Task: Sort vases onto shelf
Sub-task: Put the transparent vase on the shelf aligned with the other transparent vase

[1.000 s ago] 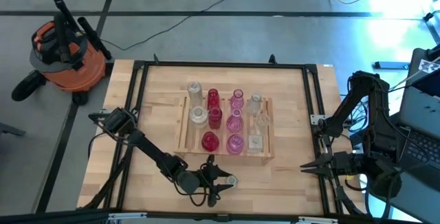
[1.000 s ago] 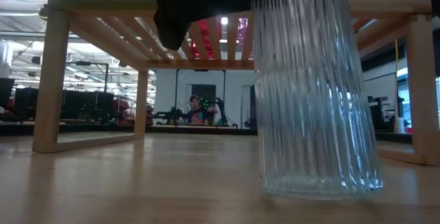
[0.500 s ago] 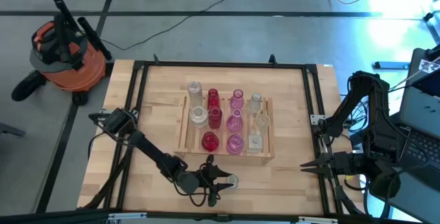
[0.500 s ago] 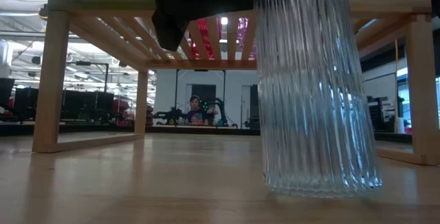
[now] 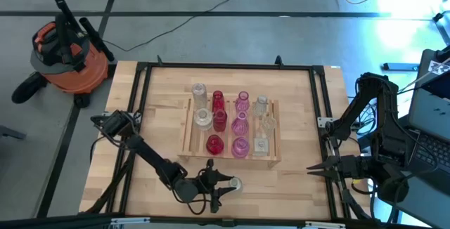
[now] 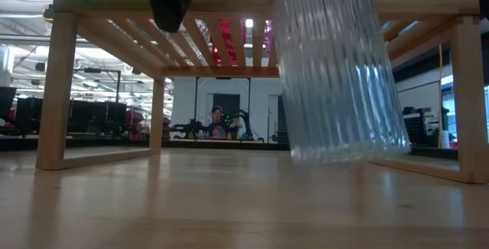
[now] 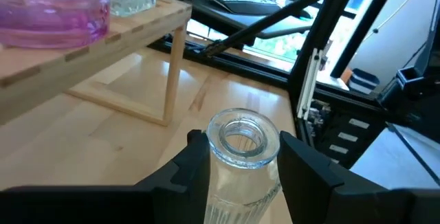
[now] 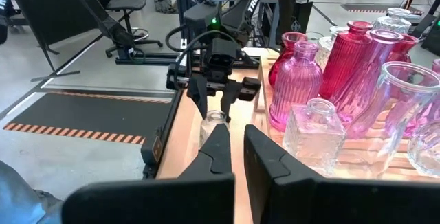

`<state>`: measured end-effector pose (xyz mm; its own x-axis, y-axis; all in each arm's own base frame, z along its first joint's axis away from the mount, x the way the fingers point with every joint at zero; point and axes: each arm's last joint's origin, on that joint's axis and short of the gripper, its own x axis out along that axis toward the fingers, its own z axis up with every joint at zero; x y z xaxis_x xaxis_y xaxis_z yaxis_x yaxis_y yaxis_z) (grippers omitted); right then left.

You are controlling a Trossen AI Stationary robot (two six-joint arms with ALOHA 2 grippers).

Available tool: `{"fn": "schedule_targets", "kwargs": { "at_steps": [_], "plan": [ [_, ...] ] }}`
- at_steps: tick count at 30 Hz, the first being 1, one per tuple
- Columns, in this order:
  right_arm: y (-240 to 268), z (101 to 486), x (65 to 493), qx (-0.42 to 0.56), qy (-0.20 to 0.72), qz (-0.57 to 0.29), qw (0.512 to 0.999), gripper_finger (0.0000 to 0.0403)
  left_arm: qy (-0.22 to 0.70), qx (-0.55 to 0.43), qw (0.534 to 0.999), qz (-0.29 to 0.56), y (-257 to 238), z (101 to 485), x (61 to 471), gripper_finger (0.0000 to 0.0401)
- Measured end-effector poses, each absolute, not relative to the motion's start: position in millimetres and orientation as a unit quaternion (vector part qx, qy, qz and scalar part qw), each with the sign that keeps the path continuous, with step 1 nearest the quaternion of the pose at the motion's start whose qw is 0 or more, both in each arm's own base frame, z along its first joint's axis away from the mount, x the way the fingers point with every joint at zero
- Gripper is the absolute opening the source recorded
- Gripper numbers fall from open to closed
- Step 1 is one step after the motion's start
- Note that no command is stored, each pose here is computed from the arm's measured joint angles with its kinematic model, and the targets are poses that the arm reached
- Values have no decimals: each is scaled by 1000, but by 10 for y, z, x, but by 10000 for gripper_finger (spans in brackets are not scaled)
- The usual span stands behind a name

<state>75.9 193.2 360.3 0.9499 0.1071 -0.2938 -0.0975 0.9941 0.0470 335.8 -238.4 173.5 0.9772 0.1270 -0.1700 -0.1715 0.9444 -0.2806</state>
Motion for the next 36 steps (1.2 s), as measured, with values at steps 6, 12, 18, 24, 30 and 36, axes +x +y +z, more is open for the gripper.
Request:
{"fn": "schedule_targets", "kwargs": {
  "at_steps": [6, 12, 18, 24, 30, 36],
  "plan": [
    [1927, 3596, 757, 11, 151, 51, 987, 1, 73, -147, 984, 70, -2484, 1774, 3265, 134],
    [1919, 3591, 758, 6, 150, 47, 988, 1, 72, -135, 985, 80, -2585, 1957, 3073, 130],
    [1865, 3575, 864, 1, 159, 23, 987, 1, 77, -83, 984, 139, -2517, 2382, 2724, 112],
    [1792, 3537, 998, -5, 196, 17, 980, 1, 71, -78, 982, 157, -2365, 2785, 2434, 70],
    [1739, 3521, 1108, 0, 223, 16, 975, 1, 90, -72, 985, 130, -2317, 2845, 2385, 47],
    [1737, 3520, 1113, -7, 227, 22, 974, 1, 183, -116, 976, -1, -2373, 2748, 2373, 44]
  ]
}}
